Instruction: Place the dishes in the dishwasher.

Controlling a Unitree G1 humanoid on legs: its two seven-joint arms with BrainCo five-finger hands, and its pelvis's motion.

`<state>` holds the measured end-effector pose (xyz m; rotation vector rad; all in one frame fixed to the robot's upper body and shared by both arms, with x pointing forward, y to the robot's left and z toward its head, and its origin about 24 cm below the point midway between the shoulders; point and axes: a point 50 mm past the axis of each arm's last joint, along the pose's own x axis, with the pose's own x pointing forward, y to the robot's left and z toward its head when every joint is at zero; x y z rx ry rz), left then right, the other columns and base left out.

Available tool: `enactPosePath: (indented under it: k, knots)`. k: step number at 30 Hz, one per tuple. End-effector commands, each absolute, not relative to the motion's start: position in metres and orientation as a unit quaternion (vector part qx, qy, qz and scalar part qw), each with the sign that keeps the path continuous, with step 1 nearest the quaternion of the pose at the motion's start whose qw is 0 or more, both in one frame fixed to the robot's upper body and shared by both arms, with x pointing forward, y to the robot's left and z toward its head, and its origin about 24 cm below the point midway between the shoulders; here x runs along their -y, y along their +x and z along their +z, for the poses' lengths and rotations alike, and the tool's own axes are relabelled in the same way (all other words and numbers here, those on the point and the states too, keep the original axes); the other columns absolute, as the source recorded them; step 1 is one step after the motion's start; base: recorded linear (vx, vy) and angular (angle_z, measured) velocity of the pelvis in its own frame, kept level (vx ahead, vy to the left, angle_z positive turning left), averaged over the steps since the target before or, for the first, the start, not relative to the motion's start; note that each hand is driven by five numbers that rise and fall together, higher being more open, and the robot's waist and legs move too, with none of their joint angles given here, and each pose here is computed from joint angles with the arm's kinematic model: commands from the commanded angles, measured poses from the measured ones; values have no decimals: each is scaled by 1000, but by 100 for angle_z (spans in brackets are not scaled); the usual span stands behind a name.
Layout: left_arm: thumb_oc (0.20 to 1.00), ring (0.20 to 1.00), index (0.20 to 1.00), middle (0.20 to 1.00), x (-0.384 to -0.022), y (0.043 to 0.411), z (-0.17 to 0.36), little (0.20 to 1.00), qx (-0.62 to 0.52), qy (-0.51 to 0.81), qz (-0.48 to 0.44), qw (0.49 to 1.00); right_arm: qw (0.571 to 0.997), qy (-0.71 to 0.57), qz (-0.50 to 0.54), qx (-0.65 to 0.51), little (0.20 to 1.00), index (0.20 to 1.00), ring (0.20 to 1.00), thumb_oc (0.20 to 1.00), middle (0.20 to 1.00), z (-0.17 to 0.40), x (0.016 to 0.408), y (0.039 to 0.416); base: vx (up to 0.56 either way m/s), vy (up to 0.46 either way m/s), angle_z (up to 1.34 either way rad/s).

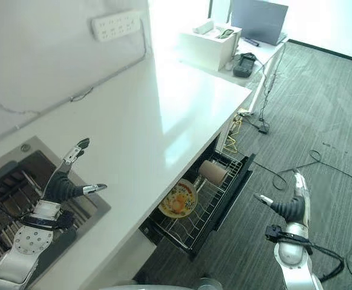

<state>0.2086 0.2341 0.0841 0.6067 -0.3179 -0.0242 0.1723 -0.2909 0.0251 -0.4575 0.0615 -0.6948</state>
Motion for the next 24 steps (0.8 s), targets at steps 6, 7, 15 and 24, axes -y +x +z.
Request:
enactPosePath:
  k: [6, 7, 15, 24]
  knots:
    - [1000, 1000, 1000, 1000, -222, 231, 107, 1000, 241, 305, -36, 921, 853, 111, -510, -22, 1000, 1000, 1000, 1000, 1000, -13, 314, 169, 41, -4, -3]
    - [1000, 1000, 1000, 1000, -220, 233, 107, 1000, 240, 304, -41, 921, 846, 127, -516, -36, 1000, 1000, 1000, 1000, 1000, -21, 312, 167, 38, -27, 14]
    - [1000, 1000, 1000, 1000, -212, 245, 120, 1000, 266, 312, -36, 911, 847, 261, -439, -146, 1000, 1000, 1000, 1000, 1000, -75, 261, 181, 16, -41, 21]
    - [1000, 1000, 1000, 1000, -215, 246, 135, 1000, 280, 327, -17, 902, 782, 416, -402, -233, 1000, 1000, 1000, 1000, 1000, -129, 248, 144, 41, 39, 27]
